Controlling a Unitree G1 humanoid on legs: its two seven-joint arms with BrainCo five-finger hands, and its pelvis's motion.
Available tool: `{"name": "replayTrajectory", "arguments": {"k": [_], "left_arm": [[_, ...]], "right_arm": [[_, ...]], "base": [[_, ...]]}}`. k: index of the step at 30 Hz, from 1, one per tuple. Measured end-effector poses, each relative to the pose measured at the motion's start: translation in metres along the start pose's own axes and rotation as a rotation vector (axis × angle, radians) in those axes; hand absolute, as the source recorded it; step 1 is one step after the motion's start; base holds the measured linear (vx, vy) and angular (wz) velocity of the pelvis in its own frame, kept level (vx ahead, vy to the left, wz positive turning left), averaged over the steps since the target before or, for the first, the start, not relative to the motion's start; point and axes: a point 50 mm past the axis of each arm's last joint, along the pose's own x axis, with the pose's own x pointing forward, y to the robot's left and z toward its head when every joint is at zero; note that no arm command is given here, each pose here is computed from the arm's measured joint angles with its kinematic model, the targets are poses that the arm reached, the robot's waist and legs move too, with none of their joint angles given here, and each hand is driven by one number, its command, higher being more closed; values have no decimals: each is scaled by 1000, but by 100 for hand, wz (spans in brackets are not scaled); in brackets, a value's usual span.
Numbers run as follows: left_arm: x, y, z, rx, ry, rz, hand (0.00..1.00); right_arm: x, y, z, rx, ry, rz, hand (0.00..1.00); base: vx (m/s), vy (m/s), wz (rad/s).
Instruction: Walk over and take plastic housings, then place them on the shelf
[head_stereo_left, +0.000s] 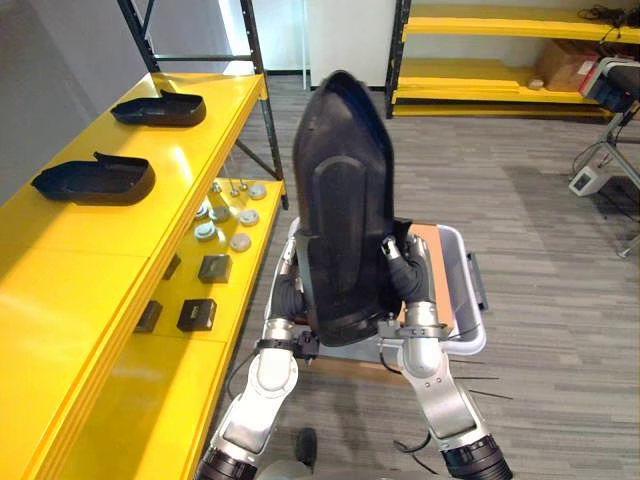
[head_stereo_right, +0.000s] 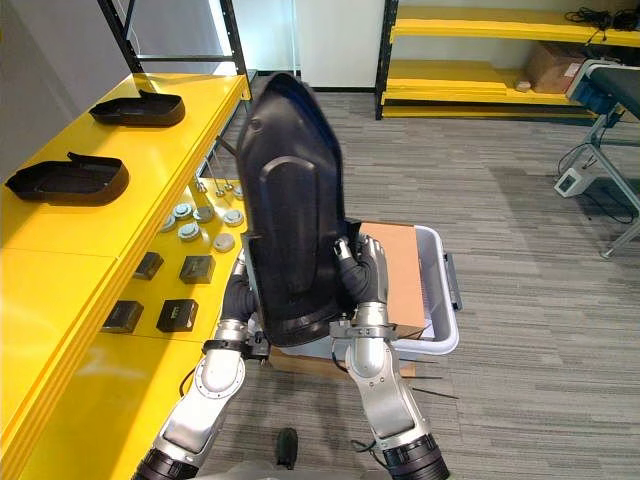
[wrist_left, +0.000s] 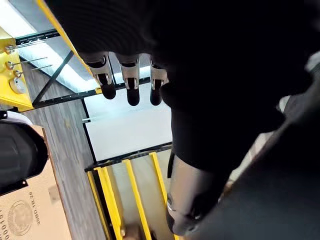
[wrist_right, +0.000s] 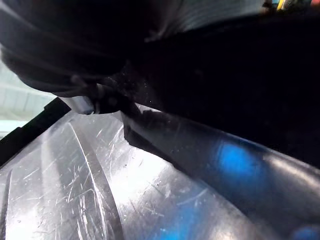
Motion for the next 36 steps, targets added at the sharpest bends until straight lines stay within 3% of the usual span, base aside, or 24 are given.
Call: {"name": "replayTrajectory", "arguments": {"k": [11, 21, 27, 36], "left_arm": [[-1, 3, -6, 32, 26, -10, 0], [-4, 23, -15, 17, 81, 105, 0], [-10, 31, -20, 4, 112, 150, 0], [-9, 32, -14, -120, 106, 158, 0]], "right_arm": [[-9, 0, -15, -37, 59, 16, 100], [-30, -50, -60, -184, 269, -172, 100], [-28, -70, -63, -244, 280, -268, 100], [-25, -74, -55, -283, 241, -287, 100]], "base": [[-14, -5, -3], [0, 0, 0], [0, 0, 0], [0, 0, 0]]}}
